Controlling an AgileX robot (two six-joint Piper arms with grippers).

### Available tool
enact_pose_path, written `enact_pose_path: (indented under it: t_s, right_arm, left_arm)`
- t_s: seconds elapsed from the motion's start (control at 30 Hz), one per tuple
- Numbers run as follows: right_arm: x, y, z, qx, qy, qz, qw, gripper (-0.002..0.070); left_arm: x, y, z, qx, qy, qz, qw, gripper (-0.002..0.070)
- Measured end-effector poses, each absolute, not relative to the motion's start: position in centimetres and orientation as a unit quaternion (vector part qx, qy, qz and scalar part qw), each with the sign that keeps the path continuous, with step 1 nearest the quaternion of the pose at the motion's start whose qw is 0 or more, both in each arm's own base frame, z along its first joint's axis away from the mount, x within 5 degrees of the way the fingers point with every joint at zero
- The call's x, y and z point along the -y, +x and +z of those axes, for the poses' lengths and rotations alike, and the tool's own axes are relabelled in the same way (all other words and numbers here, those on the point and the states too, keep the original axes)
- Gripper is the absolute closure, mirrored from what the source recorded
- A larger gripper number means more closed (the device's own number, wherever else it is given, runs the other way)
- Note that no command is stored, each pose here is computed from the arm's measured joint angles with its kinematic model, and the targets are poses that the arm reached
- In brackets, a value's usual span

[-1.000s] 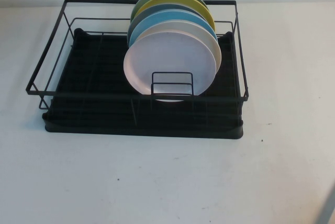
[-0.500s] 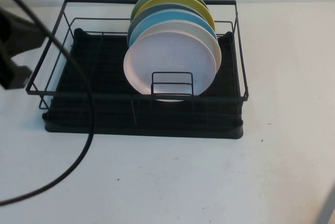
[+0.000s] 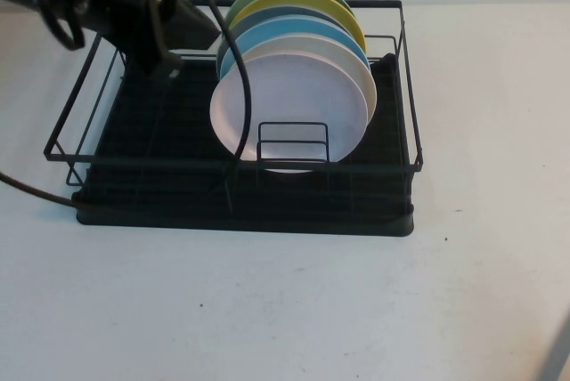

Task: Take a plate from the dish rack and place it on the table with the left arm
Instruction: Grasp the plate from the shelf

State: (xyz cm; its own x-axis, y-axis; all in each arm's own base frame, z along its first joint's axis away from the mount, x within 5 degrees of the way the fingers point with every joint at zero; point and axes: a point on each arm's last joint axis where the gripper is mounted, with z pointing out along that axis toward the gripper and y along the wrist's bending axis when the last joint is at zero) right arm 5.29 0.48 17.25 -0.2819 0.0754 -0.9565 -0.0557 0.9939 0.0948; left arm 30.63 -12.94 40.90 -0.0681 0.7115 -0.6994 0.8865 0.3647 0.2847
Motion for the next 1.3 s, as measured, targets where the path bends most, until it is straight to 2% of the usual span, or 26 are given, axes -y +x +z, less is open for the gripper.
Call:
enact_pose_path:
  t_s: [0.1, 0.17, 0.37, 0.47, 0.83, 1.17, 1.23, 1.3]
  right_arm:
    - [-0.5, 5.3, 17.2, -0.799, 0.006, 0.055, 0.599, 0.0696]
    - [-0.5, 5.3, 17.2, -0.799, 0.006, 0.055, 0.599, 0.0696]
    - [-0.5, 5.3, 17.2, -0.799, 0.006, 0.055, 0.599, 0.0696]
    - [-0.5, 5.3, 17.2, -0.799, 0.006, 0.055, 0.599, 0.0696]
    - [-0.5, 5.3, 17.2, -0.799, 0.006, 0.055, 0.599, 0.0696]
    - [-0.5, 5.3, 17.2, -0.799, 0.006, 0.055, 0.599, 0.0696]
    - [-0.5, 5.3, 17.2, -0.799, 0.006, 0.055, 0.599, 0.0696]
    - [-0.5, 5.3, 17.2, -0.799, 0.006, 0.055, 0.599, 0.0696]
  left_arm:
    - [14.2, 31.8, 39.7, -0.713, 0.569, -0.111, 0.395, 0.0671]
    - [15.3, 32.2, 39.0, -0.697, 0.59, -0.107, 0.394, 0.0634]
    - [18.1, 32.8, 37.3, -0.617, 0.674, -0.08, 0.398, 0.04]
    - [18.9, 33.7, 36.5, -0.61, 0.673, -0.067, 0.413, 0.0342]
    - [19.7, 36.9, 33.8, -0.625, 0.644, -0.034, 0.439, 0.0321]
    - [20.1, 38.6, 31.7, -0.637, 0.631, -0.023, 0.441, 0.0321]
    - [20.2, 38.7, 31.5, -0.638, 0.63, -0.022, 0.441, 0.0331]
    - [20.2, 38.9, 31.3, -0.639, 0.629, -0.021, 0.442, 0.037]
